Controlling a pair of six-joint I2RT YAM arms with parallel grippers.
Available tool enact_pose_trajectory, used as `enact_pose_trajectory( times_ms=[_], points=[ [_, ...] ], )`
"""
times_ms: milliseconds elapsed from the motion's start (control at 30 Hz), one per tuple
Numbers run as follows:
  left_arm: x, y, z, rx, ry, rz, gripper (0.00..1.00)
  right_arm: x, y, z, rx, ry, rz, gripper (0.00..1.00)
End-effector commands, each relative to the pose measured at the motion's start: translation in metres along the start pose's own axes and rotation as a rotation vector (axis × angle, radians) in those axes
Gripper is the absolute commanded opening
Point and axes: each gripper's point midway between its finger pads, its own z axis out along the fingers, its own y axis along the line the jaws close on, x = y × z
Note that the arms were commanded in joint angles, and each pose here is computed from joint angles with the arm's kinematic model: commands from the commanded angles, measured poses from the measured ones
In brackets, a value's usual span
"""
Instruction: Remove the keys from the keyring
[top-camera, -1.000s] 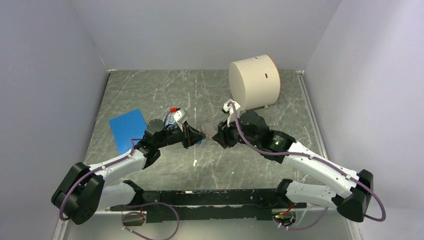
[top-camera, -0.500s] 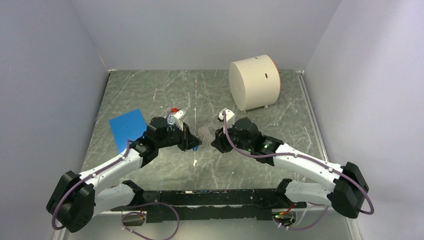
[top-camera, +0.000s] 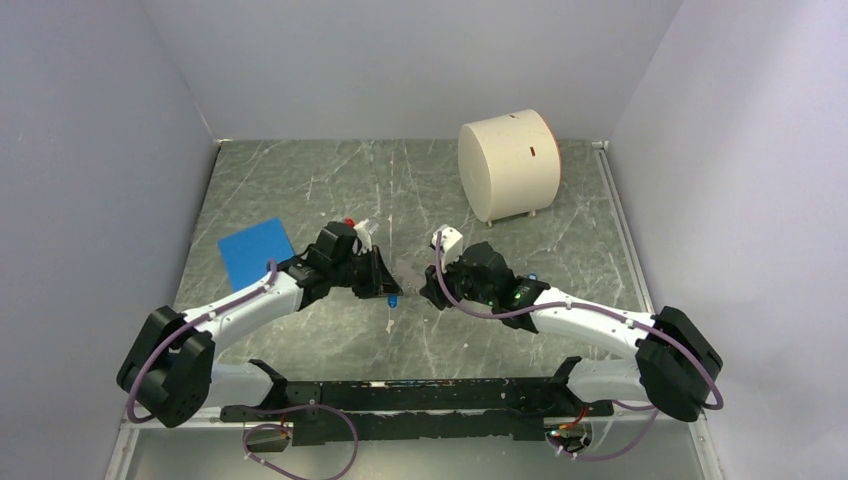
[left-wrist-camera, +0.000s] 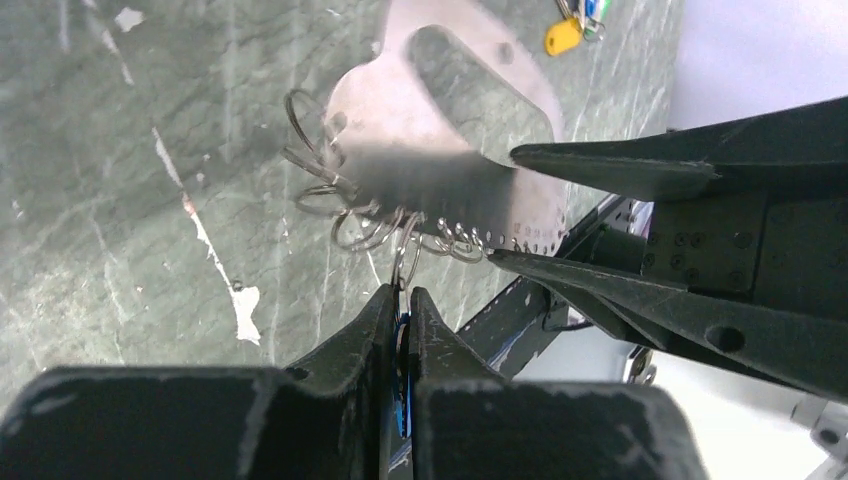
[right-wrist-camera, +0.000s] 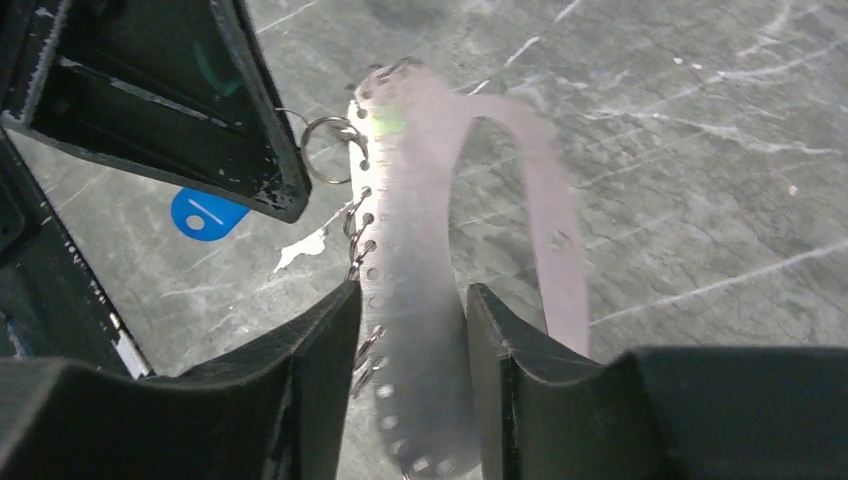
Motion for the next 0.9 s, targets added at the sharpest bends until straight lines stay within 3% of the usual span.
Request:
enact_pose_trajectory(
  times_ms=[0,233,600,867],
  points=[
    [-0.009,0.007,-0.002,-0.069,-0.065,-0.161,0.03,-0.007,-0.014,-0.004,0.059,-0.049,-0.035,0.50],
    [-0.005,0.017,0.006,-0.092,-0.075,-0.230,0.03,0.010,-0.013,-0.001,0.042,-0.021,-0.044,0.67],
    [-0.001,0.012,0.006,-0.092,-0.074,-0.255,0.05,-0.001,0.027,-0.003,-0.132,-0.122,-0.060,0.68],
    [0.007,0.017,0.012,-0.104,-0.064,-0.271,0.08,0.005,0.039,0.002,-0.160,-0.143,-0.075,0.68]
  ],
)
